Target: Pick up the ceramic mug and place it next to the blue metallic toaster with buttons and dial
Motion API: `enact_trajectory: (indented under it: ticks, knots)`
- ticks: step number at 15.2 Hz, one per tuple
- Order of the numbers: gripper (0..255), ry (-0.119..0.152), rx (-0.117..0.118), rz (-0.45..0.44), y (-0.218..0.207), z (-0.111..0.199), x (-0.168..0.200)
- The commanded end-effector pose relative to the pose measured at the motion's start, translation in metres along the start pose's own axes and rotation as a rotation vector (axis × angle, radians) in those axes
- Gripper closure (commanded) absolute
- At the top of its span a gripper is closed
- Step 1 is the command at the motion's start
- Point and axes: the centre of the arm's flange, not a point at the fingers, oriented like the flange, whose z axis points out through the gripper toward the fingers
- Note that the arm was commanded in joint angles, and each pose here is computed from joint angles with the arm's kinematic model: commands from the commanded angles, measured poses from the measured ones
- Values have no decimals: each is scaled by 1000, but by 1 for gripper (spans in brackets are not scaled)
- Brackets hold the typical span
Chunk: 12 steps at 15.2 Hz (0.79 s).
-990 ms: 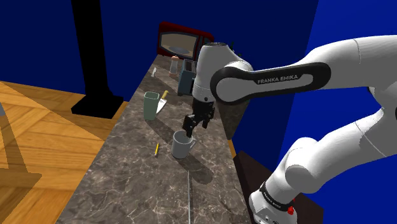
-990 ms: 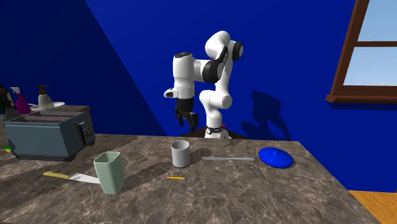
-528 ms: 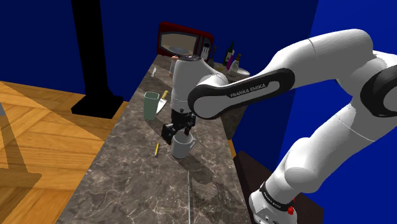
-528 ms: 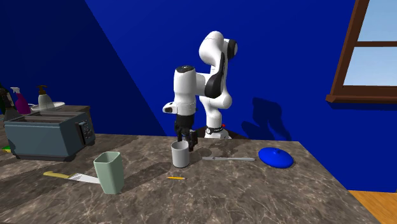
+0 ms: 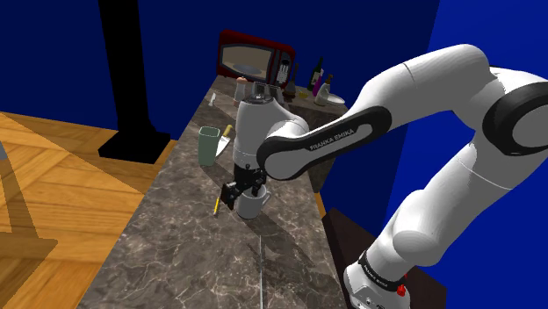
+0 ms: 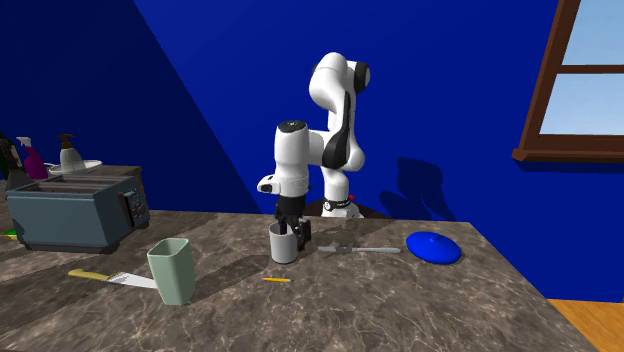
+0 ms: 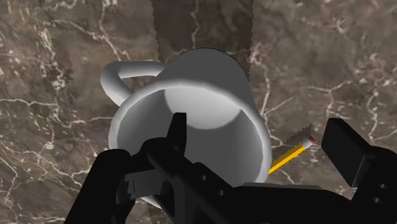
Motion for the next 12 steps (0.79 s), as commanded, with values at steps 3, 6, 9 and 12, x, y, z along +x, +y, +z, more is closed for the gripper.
enact_trajectory:
  ticks: [3, 6, 9, 12]
  knots:
    - [0, 1, 0, 0, 0, 2, 1]
    - [0, 0, 0, 0, 0, 2, 1]
    - [255, 0, 0, 0, 0, 2, 1]
    - [255, 0, 0, 0, 0, 2, 1]
